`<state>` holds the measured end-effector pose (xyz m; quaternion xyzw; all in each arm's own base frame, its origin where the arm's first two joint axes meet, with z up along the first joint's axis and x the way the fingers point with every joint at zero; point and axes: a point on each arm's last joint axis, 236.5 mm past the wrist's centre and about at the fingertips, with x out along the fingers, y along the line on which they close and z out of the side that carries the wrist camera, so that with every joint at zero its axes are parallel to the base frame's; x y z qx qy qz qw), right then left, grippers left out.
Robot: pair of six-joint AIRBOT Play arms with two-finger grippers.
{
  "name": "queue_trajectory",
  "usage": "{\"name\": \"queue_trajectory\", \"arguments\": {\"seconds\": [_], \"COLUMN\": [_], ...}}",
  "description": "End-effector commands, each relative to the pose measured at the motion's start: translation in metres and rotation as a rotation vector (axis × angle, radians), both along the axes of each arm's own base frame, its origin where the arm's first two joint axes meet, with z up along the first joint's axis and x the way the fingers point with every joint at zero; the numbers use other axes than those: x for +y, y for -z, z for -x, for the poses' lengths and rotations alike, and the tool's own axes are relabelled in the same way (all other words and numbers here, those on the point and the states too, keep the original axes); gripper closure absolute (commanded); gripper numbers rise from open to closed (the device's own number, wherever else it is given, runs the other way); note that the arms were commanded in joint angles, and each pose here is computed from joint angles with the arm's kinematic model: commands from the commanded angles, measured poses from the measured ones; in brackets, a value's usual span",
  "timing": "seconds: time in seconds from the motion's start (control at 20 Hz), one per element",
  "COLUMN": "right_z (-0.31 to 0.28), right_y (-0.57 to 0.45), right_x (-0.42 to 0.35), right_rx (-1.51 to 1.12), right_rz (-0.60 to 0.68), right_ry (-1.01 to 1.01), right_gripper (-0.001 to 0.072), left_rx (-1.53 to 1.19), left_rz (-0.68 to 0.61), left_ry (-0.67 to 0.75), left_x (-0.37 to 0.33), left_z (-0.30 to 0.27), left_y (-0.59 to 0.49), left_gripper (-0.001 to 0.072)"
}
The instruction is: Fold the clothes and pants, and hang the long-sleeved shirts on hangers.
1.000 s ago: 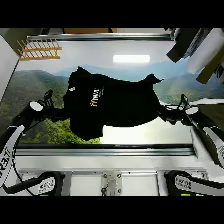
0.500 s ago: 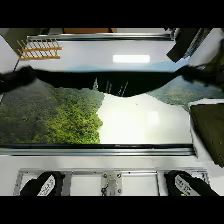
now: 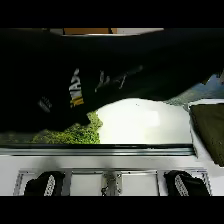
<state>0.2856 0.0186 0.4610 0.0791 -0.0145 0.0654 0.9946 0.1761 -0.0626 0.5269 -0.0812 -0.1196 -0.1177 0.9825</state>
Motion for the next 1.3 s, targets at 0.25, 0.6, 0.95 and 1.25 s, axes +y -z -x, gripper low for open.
{"name": "queue_trajectory", "arguments": {"seconds": [0.25,0.6,0.95,1.25], "right_z": [0.000,-0.133,-0.222,-0.256], "right_y": [0.046,0.246,0.436,0.460], "right_x": [-0.005,-0.027,-0.027,-0.030], "right_rx": [0.205,0.815,1.099,1.037], "right_rz": [-0.020,-0.062,-0.106,-0.206], "right_ry": [0.022,-0.052,-0.060,0.031], "right_gripper": [0.0702,0.0702,0.0702,0.0702], "left_rx": [0.367,1.085,1.305,1.310], "left_rz": [0.069,0.127,0.218,0.287], "left_ry": [0.070,0.223,0.217,0.182], "left_x": [0.004,0.012,-0.011,-0.005], "left_z": [-0.074,-0.256,-0.362,-0.382], "left_y": [0.075,0.308,0.503,0.541], "left_gripper": [0.0702,0.0701,0.0702,0.0702]}}
